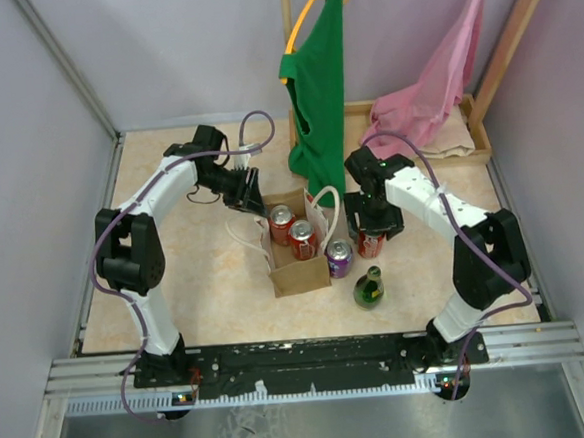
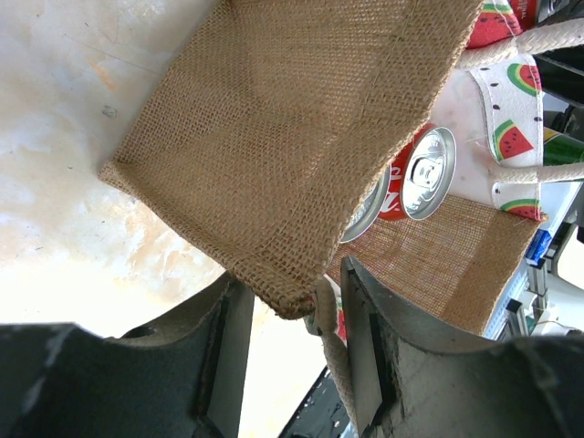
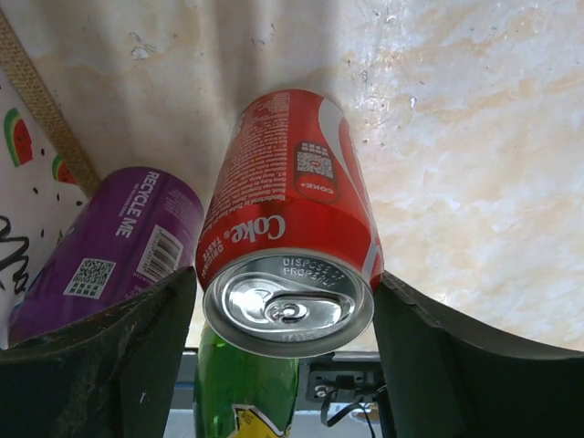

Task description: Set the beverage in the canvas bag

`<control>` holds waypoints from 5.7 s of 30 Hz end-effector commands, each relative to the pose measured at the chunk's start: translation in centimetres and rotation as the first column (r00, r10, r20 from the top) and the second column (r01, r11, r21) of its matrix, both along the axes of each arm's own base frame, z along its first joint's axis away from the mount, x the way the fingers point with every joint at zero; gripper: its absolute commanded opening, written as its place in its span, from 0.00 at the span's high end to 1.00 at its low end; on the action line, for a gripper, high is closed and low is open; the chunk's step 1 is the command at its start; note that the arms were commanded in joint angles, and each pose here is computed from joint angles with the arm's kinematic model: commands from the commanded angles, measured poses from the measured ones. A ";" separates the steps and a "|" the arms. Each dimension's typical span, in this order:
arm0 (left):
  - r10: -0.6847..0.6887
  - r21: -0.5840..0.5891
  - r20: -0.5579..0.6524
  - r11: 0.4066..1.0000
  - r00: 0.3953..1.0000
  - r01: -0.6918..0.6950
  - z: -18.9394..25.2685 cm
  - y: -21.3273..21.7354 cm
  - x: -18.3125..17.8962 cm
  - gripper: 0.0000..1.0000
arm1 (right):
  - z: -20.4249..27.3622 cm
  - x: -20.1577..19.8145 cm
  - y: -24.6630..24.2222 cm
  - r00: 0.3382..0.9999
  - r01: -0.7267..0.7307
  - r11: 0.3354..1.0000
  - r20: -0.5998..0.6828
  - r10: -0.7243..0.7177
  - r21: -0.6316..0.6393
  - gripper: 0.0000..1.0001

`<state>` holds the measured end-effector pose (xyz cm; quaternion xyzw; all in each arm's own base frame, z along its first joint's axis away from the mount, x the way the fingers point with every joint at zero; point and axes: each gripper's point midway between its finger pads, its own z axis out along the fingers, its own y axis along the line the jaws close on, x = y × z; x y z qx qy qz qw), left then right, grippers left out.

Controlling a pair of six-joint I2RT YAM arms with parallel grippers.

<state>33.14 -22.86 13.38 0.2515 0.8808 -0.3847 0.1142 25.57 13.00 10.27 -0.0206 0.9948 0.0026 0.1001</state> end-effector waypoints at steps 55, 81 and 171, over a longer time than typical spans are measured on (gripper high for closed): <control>-0.020 0.011 0.016 1.000 1.000 0.020 0.6 -0.8 0.0 0.51 | 26.0 4.5 16.4 0.673 -0.537 0.791 0.713 0.194 0.292 1.00; -0.032 0.044 0.048 0.999 0.998 0.030 1.3 0.1 -0.3 0.52 | 14.5 -0.6 22.9 0.718 -0.647 0.713 0.531 0.451 0.270 1.00; -0.043 0.030 0.019 0.999 0.999 0.043 0.5 -0.4 0.2 0.52 | 6.0 -0.1 24.2 0.570 -0.736 0.676 0.572 0.590 0.036 0.51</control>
